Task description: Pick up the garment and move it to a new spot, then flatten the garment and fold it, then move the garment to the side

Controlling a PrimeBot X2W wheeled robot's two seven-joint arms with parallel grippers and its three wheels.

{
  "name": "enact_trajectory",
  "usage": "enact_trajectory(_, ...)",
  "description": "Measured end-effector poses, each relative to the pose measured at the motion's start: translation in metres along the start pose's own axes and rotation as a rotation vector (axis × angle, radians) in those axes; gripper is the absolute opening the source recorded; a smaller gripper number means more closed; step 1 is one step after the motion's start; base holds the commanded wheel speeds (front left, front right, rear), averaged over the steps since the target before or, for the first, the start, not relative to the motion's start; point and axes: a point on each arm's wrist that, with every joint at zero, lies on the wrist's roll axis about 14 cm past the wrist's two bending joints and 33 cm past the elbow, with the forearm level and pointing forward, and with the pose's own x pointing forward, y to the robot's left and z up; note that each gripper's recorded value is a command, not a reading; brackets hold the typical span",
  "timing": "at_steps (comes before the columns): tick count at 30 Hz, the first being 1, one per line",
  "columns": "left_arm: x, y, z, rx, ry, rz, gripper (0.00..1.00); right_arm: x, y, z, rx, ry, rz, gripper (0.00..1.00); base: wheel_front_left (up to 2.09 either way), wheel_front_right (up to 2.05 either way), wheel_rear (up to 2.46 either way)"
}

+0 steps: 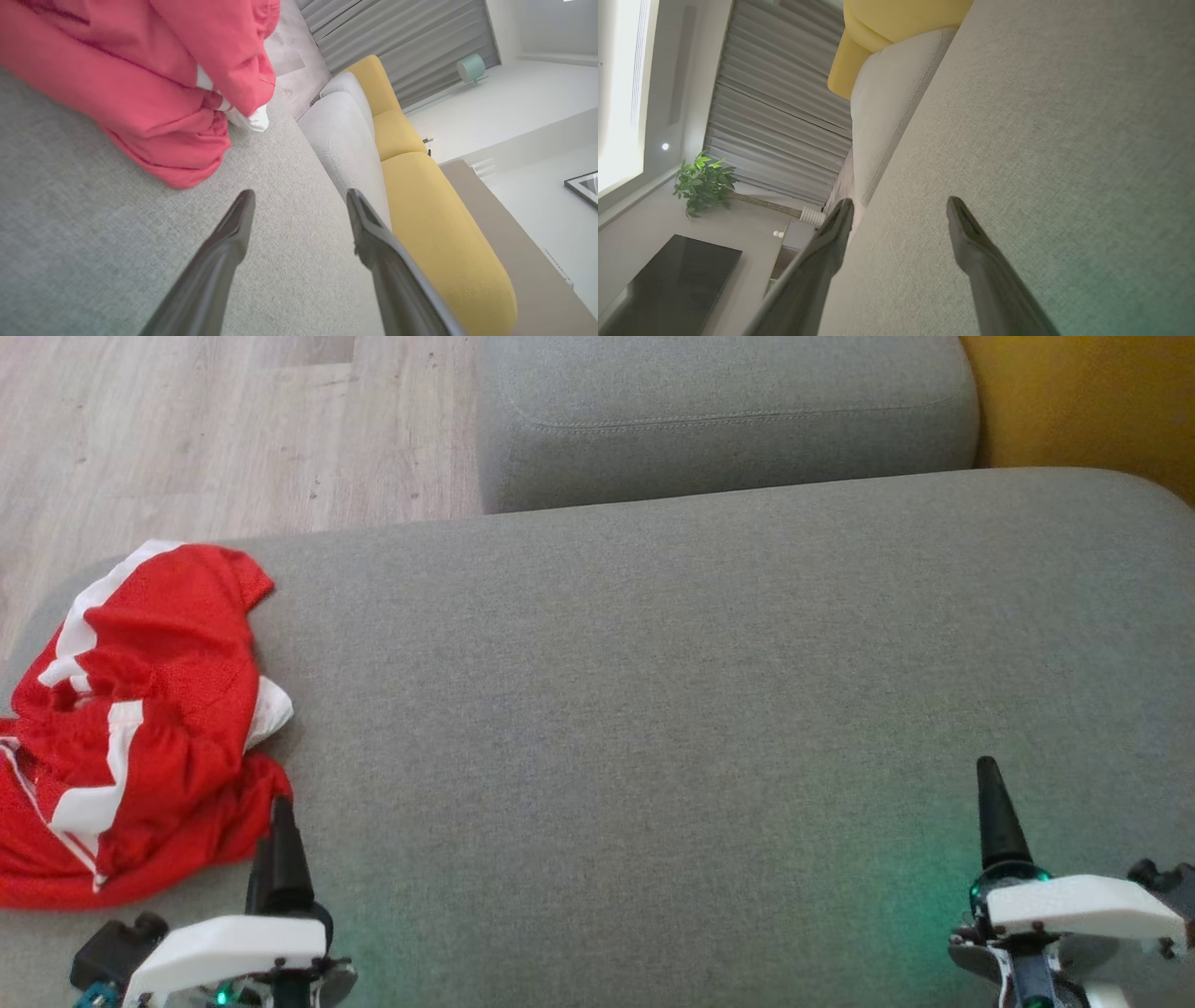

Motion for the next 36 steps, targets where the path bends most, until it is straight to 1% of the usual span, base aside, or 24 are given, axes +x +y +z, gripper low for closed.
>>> enact_trajectory(21, 0.0, -0.019, -0.004, 0.272, -0.025, -0.039, 1.0, -0.002, 0.013, -0.009, -0.274, 0.005, 0.049, 1.0, 0.0, 0.0, 0.0)
enact_trajectory(29, -0.001, -0.029, -0.003, 0.368, -0.048, -0.07, 1.0, -0.001, 0.029, -0.008, -0.37, -0.016, 0.103, 1.0, 0.0, 0.0, 0.0)
enact_trajectory(36, -0.001, -0.038, -0.005, 0.451, -0.064, -0.092, 1.0, -0.002, 0.025, -0.01, -0.449, -0.016, 0.098, 1.0, 0.0, 0.0, 0.0)
